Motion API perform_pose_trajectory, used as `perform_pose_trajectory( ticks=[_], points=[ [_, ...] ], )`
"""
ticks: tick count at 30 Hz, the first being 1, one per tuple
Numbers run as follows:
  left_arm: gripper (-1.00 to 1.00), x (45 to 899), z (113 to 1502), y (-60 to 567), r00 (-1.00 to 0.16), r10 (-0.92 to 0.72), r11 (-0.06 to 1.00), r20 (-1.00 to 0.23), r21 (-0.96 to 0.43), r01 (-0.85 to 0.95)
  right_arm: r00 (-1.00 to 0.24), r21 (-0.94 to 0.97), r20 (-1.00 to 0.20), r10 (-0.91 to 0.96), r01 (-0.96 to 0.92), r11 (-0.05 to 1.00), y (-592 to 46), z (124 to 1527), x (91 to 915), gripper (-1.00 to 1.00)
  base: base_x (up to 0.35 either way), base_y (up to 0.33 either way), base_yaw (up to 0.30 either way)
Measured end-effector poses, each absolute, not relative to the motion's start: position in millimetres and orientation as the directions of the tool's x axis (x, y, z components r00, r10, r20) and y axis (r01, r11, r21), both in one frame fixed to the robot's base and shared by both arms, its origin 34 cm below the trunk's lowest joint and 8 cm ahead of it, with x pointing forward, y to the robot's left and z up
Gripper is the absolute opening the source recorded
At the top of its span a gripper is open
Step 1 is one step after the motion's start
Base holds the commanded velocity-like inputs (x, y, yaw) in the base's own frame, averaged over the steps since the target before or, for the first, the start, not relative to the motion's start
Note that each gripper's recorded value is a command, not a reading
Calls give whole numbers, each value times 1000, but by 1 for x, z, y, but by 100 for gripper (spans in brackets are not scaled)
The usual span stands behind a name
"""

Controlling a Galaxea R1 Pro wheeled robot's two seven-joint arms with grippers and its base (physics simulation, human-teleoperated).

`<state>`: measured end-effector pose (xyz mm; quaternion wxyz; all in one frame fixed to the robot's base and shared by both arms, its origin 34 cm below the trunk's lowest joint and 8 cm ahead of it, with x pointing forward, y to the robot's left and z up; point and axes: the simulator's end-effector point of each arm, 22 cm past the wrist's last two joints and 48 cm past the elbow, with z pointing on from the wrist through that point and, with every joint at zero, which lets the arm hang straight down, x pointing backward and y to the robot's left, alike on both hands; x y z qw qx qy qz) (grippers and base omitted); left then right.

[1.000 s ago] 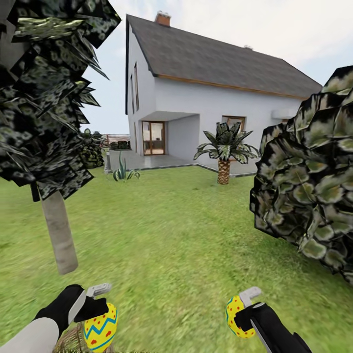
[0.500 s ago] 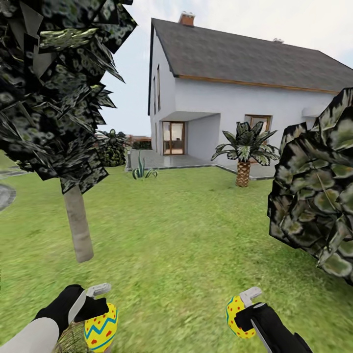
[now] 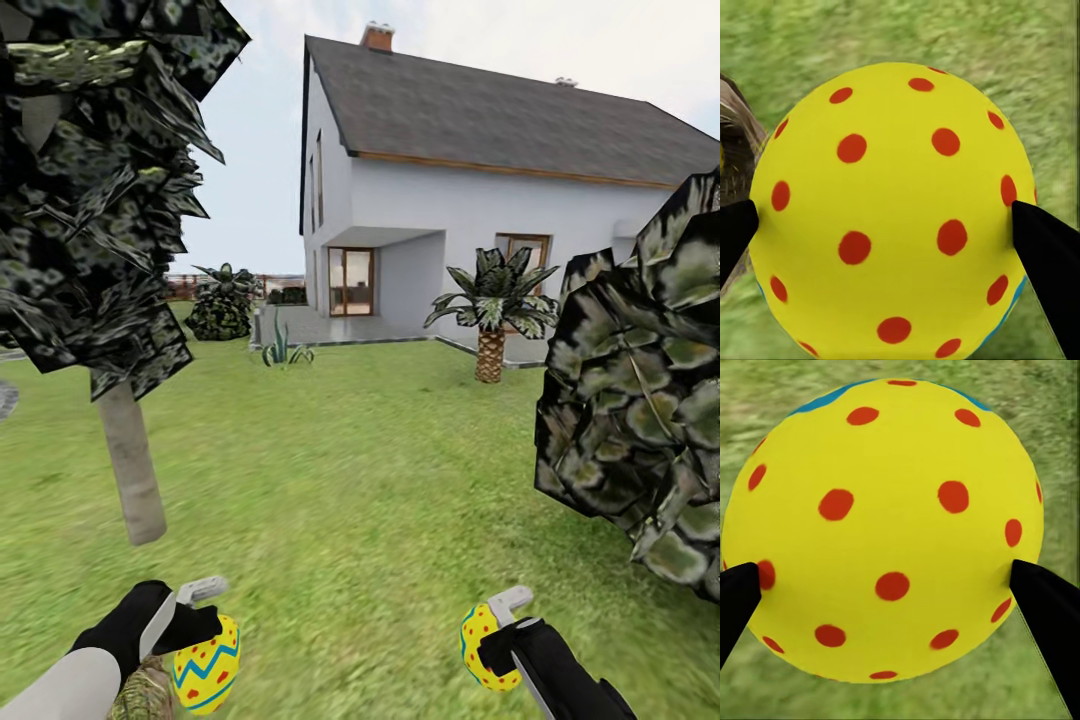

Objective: Take the three Easter eggs out of the wicker basket on the lawn in the garden, then place them on the lawn next to a single tree (choose any tree) so that all three eggs are next to the same tree and none are left in the basket.

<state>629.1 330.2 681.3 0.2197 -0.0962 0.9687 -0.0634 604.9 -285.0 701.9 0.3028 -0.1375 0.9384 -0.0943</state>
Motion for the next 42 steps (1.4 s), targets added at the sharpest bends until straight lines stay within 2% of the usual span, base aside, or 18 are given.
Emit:
perform_pose_trajectory(
  ticks=[30,42],
  points=[
    [-100,630,682,330,-883,-221,972,-414,-173,-162,-778,-261,-542,-318,-204,944,-283,702,605,-100,237,-213,0],
    [-100,632,684,330,-873,-261,959,-413,-211,-187,-777,-263,-541,-323,-209,942,-281,701,605,-100,233,-75,0]
  ],
)
